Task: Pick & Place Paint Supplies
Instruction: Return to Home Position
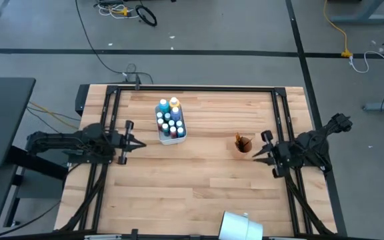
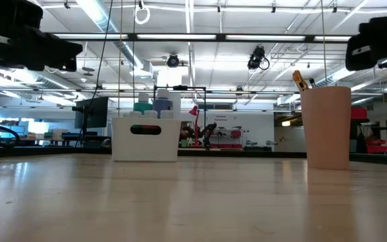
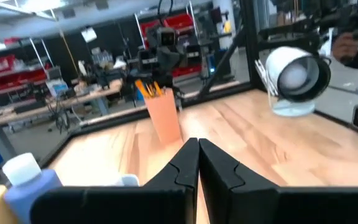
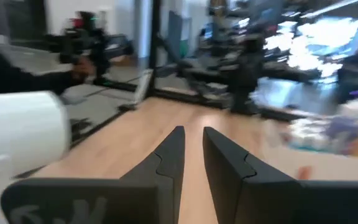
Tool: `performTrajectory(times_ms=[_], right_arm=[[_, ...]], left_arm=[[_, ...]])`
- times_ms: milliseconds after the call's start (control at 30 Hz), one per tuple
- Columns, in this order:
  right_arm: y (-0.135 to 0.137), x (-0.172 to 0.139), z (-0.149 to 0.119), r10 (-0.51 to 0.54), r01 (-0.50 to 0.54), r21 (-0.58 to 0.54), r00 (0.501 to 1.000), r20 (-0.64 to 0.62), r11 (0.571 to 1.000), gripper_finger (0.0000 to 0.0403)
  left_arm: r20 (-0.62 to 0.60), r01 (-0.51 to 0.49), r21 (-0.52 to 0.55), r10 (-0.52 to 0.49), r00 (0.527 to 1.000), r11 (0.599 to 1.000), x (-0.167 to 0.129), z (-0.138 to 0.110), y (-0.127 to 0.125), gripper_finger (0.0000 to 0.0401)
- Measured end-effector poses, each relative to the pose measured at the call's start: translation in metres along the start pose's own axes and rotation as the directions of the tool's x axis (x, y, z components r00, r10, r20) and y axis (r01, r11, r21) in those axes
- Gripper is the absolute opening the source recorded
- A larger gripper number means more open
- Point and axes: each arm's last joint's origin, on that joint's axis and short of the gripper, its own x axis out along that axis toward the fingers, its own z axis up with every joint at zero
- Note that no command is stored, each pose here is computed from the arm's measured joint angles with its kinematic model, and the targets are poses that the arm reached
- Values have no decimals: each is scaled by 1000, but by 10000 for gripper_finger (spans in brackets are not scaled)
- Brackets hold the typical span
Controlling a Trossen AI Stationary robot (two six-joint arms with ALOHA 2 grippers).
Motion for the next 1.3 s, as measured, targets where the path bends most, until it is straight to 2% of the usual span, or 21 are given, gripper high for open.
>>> performTrajectory(times_ms=[133,267,1300], right_arm=[[4,0,-4,116,-115,52,993,-9,992,61],[6,0,-6,173,-171,68,985,-25,983,61],[6,0,-6,177,-174,76,984,-25,982,61]], left_arm=[[-16,1,-3,-1,1000,1000,0,-2,0,20],[-14,0,-3,0,1000,1000,0,-1,0,20],[-15,-7,-5,7,1000,1000,0,-1,0,20]])
